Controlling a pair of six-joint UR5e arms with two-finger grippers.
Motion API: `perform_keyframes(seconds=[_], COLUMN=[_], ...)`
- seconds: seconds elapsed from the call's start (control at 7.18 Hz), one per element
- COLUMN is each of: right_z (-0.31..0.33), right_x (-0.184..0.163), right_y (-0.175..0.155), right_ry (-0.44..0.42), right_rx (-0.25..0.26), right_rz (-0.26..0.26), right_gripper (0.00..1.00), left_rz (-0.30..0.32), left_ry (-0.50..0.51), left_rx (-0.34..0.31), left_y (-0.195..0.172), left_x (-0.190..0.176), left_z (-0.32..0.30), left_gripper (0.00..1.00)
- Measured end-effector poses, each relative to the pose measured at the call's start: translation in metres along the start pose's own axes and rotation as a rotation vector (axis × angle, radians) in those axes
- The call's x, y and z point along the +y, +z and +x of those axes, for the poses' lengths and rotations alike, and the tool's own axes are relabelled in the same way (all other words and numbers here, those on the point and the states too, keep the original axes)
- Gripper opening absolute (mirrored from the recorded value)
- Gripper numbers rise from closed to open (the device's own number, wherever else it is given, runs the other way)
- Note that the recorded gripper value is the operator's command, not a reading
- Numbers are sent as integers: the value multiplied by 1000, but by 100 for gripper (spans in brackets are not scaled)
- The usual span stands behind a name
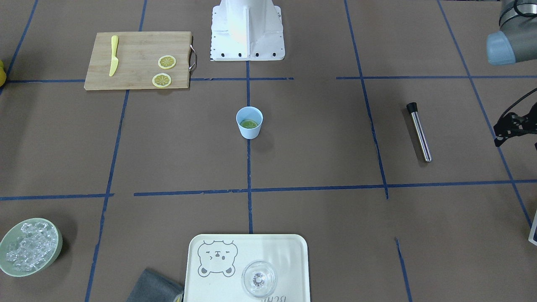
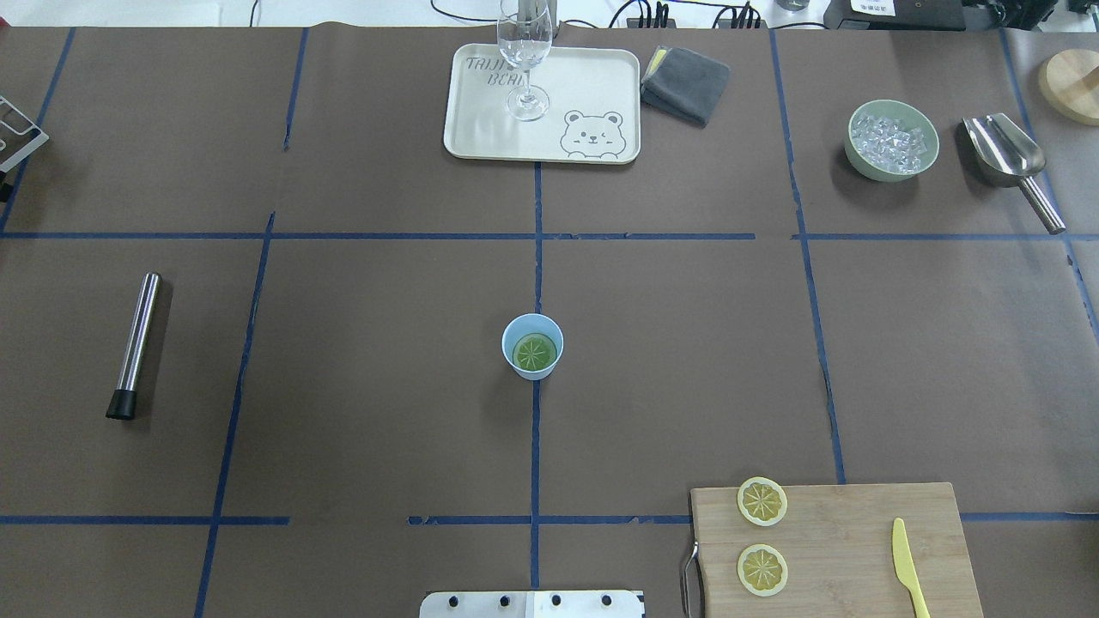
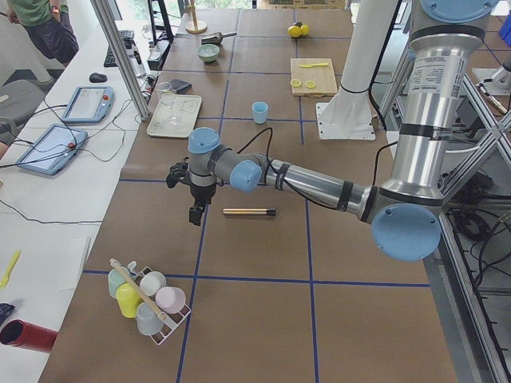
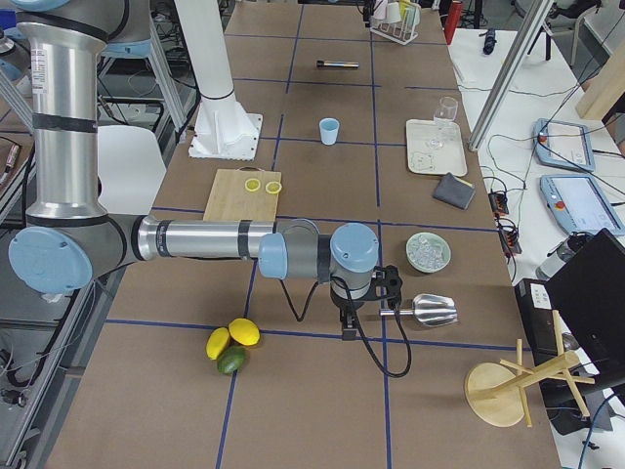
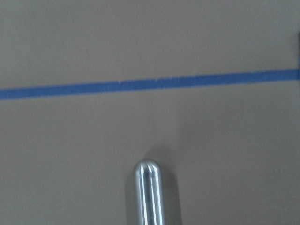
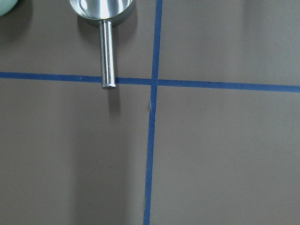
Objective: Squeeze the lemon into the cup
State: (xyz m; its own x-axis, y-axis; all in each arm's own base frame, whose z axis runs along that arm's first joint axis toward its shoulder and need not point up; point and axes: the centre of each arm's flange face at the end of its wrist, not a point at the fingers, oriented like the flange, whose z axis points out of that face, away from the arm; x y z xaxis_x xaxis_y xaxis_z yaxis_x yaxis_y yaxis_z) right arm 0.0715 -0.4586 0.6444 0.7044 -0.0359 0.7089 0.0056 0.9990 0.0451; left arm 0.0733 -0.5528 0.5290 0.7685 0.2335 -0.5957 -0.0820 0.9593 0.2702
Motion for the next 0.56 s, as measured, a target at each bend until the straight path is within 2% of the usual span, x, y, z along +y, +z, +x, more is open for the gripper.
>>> perform_keyframes(seconds=[0.56], right_z=[-9], right_x=[2], right_y=[-6], right_ry=[32], right_rx=[-32], right_rz=[12], right_gripper=[100], left_rz=[-57], left_ry=[9], left_rx=[-31], left_y=[-40], left_x=[21], left_z=[-97], left_gripper=[100])
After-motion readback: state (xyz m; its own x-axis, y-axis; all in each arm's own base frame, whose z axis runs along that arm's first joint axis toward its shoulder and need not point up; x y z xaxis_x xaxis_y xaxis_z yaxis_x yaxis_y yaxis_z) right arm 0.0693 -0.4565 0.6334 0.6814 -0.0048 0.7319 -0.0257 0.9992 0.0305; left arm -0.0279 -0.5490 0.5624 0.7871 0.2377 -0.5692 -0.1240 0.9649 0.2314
